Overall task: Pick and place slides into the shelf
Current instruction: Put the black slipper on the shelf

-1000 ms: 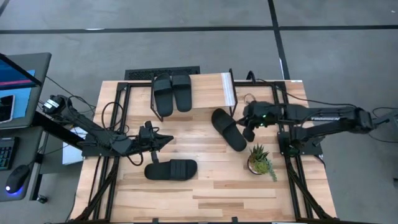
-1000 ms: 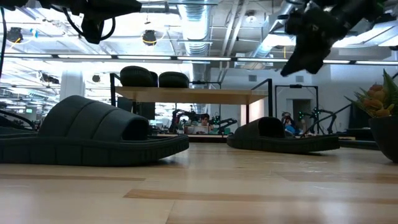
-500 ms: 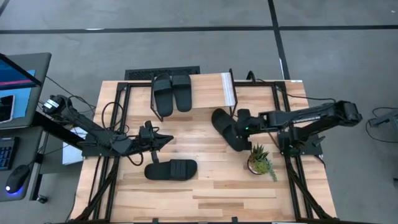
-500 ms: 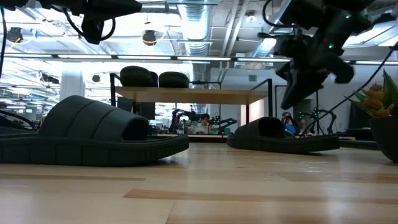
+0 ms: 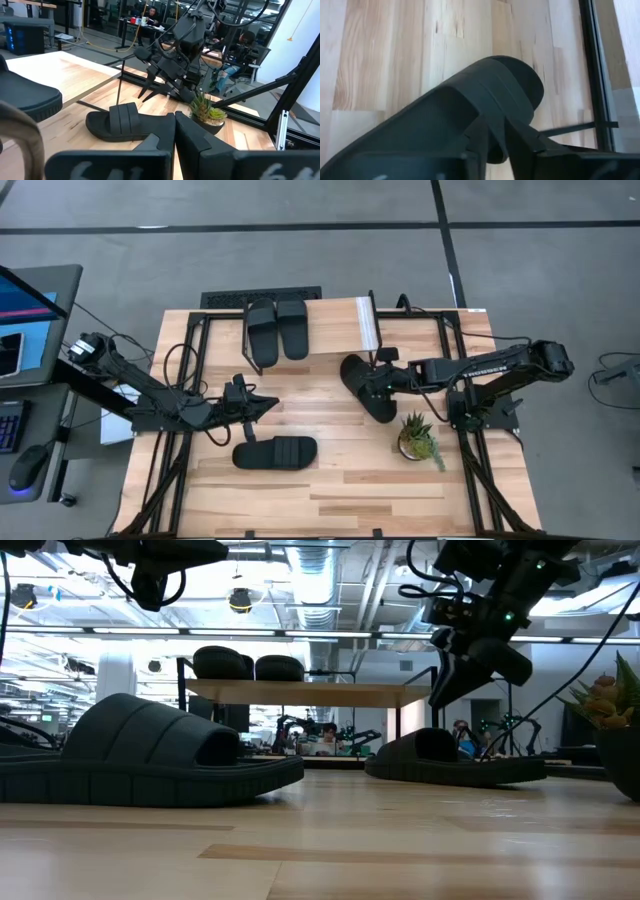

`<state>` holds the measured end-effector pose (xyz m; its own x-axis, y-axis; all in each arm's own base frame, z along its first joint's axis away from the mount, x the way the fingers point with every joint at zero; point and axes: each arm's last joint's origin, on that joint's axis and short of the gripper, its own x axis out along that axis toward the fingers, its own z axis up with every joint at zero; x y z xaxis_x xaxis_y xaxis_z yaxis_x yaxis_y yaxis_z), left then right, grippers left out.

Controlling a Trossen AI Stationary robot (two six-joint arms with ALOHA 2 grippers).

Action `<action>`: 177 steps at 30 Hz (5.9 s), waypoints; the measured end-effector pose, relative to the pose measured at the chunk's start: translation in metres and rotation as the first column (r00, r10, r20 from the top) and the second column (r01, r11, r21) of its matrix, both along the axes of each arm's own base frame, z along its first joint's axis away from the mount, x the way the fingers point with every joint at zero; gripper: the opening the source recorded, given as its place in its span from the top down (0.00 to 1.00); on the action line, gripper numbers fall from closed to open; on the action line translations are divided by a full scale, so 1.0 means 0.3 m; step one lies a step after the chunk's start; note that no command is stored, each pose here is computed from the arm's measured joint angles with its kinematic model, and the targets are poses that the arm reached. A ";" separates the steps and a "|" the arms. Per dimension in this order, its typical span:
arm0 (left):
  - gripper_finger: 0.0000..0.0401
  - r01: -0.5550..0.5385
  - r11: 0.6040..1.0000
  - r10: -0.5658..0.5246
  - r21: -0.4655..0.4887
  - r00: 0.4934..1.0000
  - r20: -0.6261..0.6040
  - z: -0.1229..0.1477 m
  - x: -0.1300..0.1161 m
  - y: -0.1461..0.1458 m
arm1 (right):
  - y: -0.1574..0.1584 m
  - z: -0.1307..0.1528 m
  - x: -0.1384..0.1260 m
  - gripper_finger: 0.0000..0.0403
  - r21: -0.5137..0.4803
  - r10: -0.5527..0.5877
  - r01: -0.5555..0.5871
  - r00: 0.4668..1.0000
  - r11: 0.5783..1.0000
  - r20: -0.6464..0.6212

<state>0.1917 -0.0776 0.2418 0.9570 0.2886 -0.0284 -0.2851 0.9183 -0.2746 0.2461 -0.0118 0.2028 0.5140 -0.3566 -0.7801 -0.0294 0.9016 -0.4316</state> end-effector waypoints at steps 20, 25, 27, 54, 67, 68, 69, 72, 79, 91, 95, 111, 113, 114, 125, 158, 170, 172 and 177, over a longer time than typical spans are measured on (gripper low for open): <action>1.00 -0.006 1.000 0.007 0.014 1.000 -0.027 -0.009 0.001 0.004 | -0.008 -0.023 -0.004 0.48 -0.001 0.096 -0.097 0.991 0.995 -0.091; 1.00 -0.006 1.000 0.006 0.018 0.999 -0.035 -0.012 0.001 0.004 | -0.007 -0.070 0.015 0.49 0.002 0.095 -0.096 0.984 0.995 -0.149; 1.00 -0.006 1.000 0.007 0.021 0.999 -0.040 -0.013 0.001 0.005 | -0.007 -0.093 0.028 0.51 0.003 0.095 -0.096 0.981 0.995 -0.167; 1.00 -0.003 1.000 0.004 0.013 0.999 -0.038 -0.013 0.001 0.004 | 0.011 -0.173 0.078 0.75 -0.160 0.019 -0.052 0.979 0.986 -0.201; 1.00 -0.003 1.000 0.004 0.012 0.999 -0.037 -0.013 0.001 0.004 | 0.046 -0.172 0.076 0.74 -0.199 0.035 -0.077 0.978 0.977 -0.207; 1.00 -0.004 1.000 0.004 0.012 0.999 -0.037 -0.013 0.001 0.004 | 0.048 -0.172 0.075 0.74 -0.212 0.030 -0.075 0.978 0.974 -0.208; 1.00 -0.004 1.000 0.004 0.012 0.999 -0.037 -0.013 0.001 0.004 | 0.051 -0.172 0.075 0.74 -0.223 0.028 -0.075 0.978 0.972 -0.208; 1.00 -0.004 1.000 0.005 0.010 0.999 -0.037 -0.013 0.001 0.004 | 0.056 -0.171 0.075 0.74 -0.233 0.028 -0.078 0.978 0.969 -0.208; 1.00 -0.004 1.000 0.005 0.009 0.999 -0.036 -0.013 0.001 0.004 | 0.057 -0.169 0.074 0.74 -0.271 0.008 -0.065 0.979 0.960 -0.205; 1.00 -0.007 1.000 0.007 0.009 0.999 -0.036 -0.013 0.001 0.005 | 0.063 -0.161 0.080 0.74 -0.296 -0.007 -0.049 0.982 0.954 -0.187; 1.00 -0.007 1.000 0.007 0.009 0.999 -0.036 -0.013 0.001 0.005 | 0.062 -0.135 0.102 0.74 -0.265 -0.058 0.027 0.992 0.964 -0.112; 1.00 -0.006 1.000 0.007 0.011 0.999 -0.038 -0.014 0.001 0.005 | 0.065 -0.134 0.110 0.74 -0.183 -0.016 -0.006 0.993 0.983 -0.119; 1.00 -0.006 1.000 0.007 0.012 0.999 -0.039 -0.014 0.001 0.004 | 0.065 -0.134 0.110 0.74 -0.182 -0.013 -0.010 0.992 0.983 -0.122; 1.00 -0.006 1.000 0.007 0.012 0.999 -0.040 -0.014 0.001 0.005 | 0.065 -0.134 0.111 0.74 -0.183 -0.011 -0.011 0.992 0.983 -0.122; 1.00 -0.005 1.000 0.006 0.017 0.999 -0.043 -0.015 0.001 0.004 | 0.032 -0.133 0.115 0.74 -0.148 -0.077 0.064 0.993 0.987 -0.086; 1.00 0.003 1.000 -0.002 0.017 0.999 -0.044 -0.015 0.001 0.004 | 0.030 -0.134 0.113 0.71 -0.178 -0.010 -0.015 0.991 0.984 -0.136; 1.00 0.003 1.000 -0.003 0.017 0.999 -0.046 -0.016 0.001 0.004 | 0.027 -0.133 0.115 0.38 -0.215 0.043 -0.080 0.984 0.973 -0.170; 1.00 0.003 1.000 -0.002 0.021 0.999 -0.053 -0.018 0.001 0.004 | 0.023 -0.132 0.117 0.37 -0.222 0.049 -0.087 0.984 0.971 -0.172; 1.00 0.004 1.000 -0.002 0.023 0.998 -0.057 -0.020 0.000 0.004 | 0.011 -0.128 0.124 0.37 -0.239 0.060 -0.099 0.984 0.966 -0.166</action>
